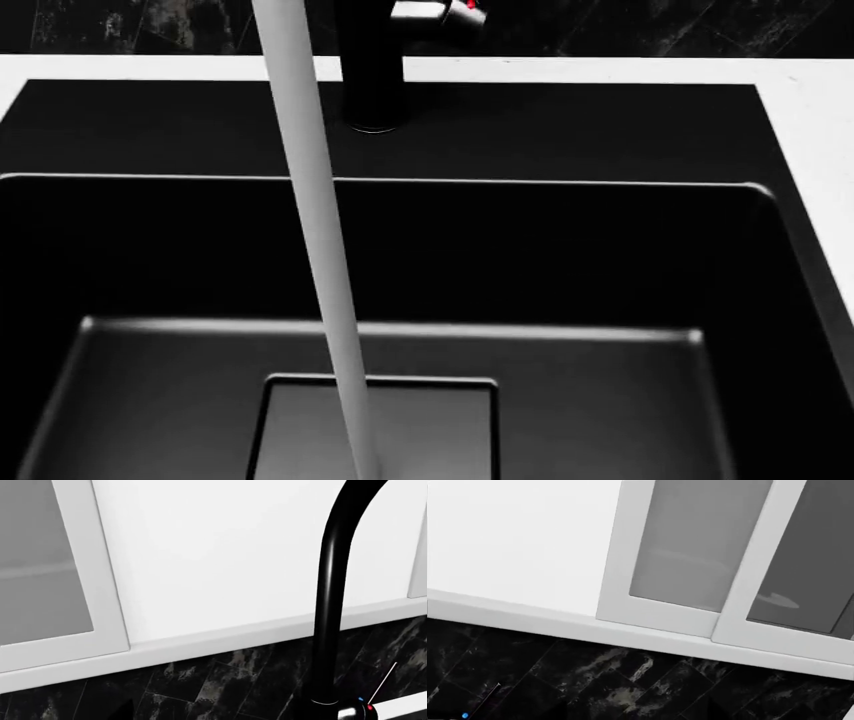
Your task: Pick the cucumbers and broccolis from the sink and place them in one bowl. Place the apricot in the other bowl. Then turn off the sink faucet.
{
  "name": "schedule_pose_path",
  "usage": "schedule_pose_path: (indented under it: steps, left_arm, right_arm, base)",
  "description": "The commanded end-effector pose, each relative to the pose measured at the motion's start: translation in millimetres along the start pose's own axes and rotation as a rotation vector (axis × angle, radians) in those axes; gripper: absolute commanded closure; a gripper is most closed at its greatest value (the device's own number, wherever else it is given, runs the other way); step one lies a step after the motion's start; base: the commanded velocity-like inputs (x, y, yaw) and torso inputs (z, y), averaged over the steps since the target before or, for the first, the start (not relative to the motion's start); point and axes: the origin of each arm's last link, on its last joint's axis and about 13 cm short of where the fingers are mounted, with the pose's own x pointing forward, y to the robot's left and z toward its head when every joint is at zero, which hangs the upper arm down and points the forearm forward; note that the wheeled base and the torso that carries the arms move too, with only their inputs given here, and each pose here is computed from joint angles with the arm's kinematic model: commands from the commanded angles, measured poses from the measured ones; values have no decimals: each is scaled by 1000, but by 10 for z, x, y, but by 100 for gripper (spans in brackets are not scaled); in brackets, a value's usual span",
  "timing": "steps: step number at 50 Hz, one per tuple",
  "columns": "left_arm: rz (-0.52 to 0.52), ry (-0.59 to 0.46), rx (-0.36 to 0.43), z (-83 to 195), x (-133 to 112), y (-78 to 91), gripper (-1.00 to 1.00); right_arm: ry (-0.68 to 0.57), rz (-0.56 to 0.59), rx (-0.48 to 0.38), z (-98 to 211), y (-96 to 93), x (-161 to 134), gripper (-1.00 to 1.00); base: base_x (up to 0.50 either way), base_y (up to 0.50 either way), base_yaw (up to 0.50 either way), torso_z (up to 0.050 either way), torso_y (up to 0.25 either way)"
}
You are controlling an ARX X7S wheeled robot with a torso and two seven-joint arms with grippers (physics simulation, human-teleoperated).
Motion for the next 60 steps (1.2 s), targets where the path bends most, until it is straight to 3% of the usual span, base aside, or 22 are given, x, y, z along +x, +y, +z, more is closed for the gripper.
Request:
schedule_pose_path:
  steps: [1, 34, 43, 52, 60]
  left_arm:
    - [-33, -26, -12, 21, 31, -19, -100]
    - [-70, 7, -12, -119, 114, -102, -100]
    - [-75, 18, -1, -156, 128, -124, -100]
    - [-73, 12, -2, -127, 108, -116, -100]
    - [-74, 8, -11, -119, 94, -108, -100]
  right_arm:
    - [0, -10, 29, -25, 16, 126, -100]
    - [68, -135, 82, -216, -236, 287, -100]
    - [89, -111, 58, -243, -123, 500, -100]
    - [74, -93, 23, -177, -64, 528, -100]
    - [79, -28, -16, -171, 102, 605, -100]
  base:
    - [0, 0, 0, 0, 0]
    - [0, 0, 0, 0, 0]
    - [0, 0, 0, 0, 0]
    - [0, 0, 0, 29, -164]
    - [0, 0, 0, 4, -11]
